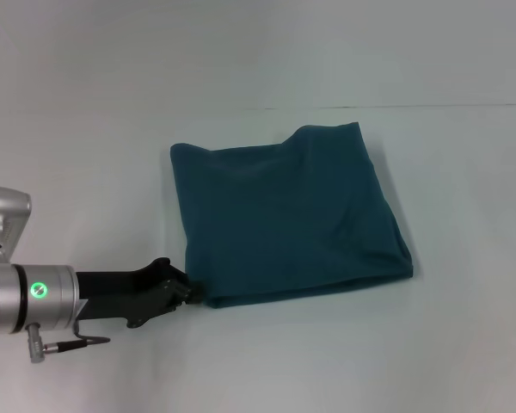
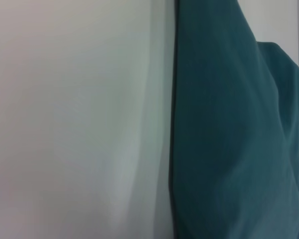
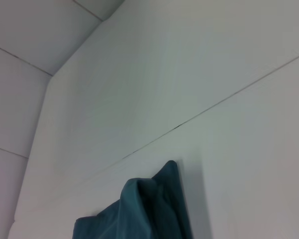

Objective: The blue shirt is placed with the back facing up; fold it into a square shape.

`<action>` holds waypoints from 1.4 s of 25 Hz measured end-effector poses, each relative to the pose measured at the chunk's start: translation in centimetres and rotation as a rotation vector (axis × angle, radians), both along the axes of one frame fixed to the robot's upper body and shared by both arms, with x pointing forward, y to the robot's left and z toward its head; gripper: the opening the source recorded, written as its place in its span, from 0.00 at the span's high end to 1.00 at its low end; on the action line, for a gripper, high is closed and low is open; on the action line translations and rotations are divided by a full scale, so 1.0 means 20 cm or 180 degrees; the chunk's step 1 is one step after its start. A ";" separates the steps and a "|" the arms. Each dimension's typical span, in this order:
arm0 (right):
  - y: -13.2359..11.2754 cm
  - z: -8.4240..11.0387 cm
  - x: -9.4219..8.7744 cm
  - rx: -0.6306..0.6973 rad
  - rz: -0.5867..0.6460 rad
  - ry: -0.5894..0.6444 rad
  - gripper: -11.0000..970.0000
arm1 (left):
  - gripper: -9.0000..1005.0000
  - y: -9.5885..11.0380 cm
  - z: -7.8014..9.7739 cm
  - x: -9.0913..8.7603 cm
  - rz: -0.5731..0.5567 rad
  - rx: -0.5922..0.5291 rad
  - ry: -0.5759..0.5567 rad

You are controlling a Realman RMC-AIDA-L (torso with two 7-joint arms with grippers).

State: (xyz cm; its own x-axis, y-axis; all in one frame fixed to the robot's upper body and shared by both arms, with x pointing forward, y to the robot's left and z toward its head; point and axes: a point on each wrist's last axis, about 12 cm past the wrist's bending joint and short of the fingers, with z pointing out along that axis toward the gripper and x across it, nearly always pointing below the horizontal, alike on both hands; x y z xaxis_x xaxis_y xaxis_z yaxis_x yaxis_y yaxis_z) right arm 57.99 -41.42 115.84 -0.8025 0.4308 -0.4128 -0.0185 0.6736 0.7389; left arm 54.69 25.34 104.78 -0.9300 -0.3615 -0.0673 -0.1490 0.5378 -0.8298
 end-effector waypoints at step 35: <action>0.22 -0.08 -0.10 -0.0599 0.1296 -0.0841 0.16 | 0.20 0.24 0.33 -0.09 -0.1057 -0.0177 -0.2500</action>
